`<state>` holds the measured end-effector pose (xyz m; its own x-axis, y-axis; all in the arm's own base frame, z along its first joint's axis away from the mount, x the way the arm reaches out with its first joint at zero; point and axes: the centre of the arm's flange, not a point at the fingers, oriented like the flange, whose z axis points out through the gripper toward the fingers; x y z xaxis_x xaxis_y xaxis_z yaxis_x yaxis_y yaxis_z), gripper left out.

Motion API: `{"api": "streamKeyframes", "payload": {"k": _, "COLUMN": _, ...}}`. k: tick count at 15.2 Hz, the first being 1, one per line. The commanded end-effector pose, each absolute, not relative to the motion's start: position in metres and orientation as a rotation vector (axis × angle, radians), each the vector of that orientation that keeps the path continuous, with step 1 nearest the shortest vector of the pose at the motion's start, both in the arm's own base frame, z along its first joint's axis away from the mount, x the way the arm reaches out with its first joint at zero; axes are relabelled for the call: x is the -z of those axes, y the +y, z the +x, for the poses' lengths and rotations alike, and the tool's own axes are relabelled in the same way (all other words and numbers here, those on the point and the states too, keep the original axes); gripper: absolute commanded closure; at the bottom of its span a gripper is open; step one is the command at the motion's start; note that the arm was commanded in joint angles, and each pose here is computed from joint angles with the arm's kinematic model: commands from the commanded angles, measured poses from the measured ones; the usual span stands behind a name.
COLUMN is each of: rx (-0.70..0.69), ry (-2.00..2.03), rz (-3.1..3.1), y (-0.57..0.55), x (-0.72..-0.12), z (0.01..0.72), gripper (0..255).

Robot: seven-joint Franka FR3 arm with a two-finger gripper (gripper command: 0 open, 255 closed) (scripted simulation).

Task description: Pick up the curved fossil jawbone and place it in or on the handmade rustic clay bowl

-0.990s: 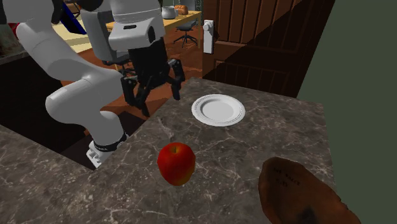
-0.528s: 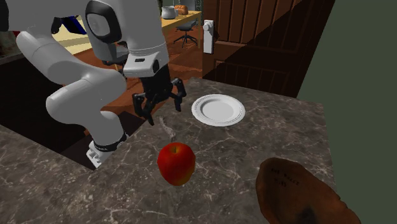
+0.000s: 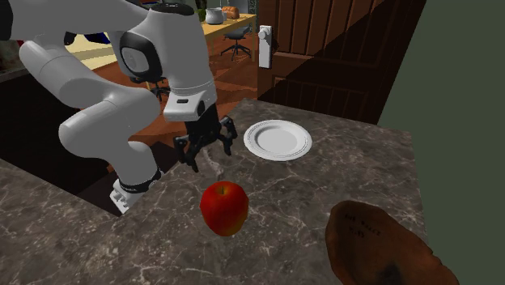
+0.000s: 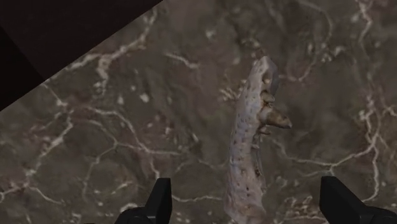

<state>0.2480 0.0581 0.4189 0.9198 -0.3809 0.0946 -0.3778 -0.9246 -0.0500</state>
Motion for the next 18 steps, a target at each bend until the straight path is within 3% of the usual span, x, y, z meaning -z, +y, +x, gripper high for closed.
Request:
{"api": "streamKeyframes", "payload": {"k": 1, "rx": 0.161, "ry": 0.603, "rz": -3.047, "y": 0.0587, "x": -0.4104, "z": 0.2484, "gripper": 0}}
{"api": "streamKeyframes", "payload": {"k": 8, "rx": 0.161, "ry": 0.603, "rz": -3.047, "y": 0.0586, "x": -0.4105, "z": 0.2484, "gripper": 0}}
{"api": "streamKeyframes", "payload": {"k": 9, "rx": 0.161, "ry": 0.603, "rz": -3.047, "y": 0.0586, "x": -0.4105, "z": 0.2484, "gripper": 255}}
{"api": "streamKeyframes", "payload": {"k": 18, "rx": 0.161, "ry": 0.603, "rz": -3.047, "y": 0.0587, "x": -0.4104, "z": 0.2484, "gripper": 255}}
